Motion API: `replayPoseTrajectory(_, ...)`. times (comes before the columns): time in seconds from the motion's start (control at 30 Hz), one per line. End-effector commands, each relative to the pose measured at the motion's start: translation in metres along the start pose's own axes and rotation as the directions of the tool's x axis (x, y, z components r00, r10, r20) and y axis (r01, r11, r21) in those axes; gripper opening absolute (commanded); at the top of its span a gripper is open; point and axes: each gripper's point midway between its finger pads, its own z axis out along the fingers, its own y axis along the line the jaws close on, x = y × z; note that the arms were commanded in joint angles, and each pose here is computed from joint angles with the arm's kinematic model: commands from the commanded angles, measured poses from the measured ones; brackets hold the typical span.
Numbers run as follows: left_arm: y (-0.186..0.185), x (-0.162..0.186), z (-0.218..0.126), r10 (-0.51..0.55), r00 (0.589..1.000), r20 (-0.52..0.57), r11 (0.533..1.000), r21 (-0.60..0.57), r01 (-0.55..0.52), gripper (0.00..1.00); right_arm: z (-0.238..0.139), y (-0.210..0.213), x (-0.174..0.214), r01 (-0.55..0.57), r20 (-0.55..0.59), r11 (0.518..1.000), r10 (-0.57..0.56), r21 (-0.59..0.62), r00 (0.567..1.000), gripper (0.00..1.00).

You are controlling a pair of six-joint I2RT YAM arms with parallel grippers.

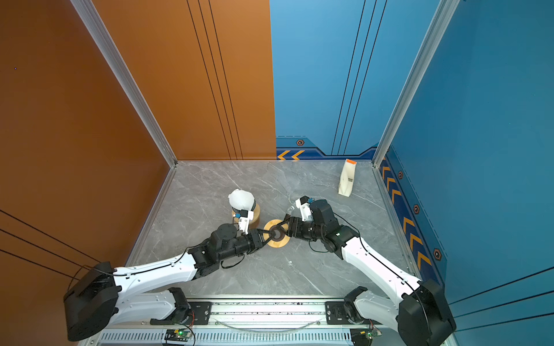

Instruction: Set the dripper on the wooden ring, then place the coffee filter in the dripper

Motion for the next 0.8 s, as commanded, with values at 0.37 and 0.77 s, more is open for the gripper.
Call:
replayPoseTrajectory(0.37, -0.015, -0.007, -0.006, 0.015, 0.999, 0.047, 0.999, 0.046, -0.017, 0.17, 0.001, 0.016, 0.003, -0.011, -0.012, 0.997, 0.01, -0.08, 1.0, 0.44)
replayPoseTrajectory(0.77, -0.009, -0.011, -0.002, 0.005, 0.999, 0.049, 1.0, 0.025, -0.006, 0.28, 0.003, 0.022, -0.006, -0.025, 0.0, 0.992, 0.026, -0.123, 1.0, 0.26)
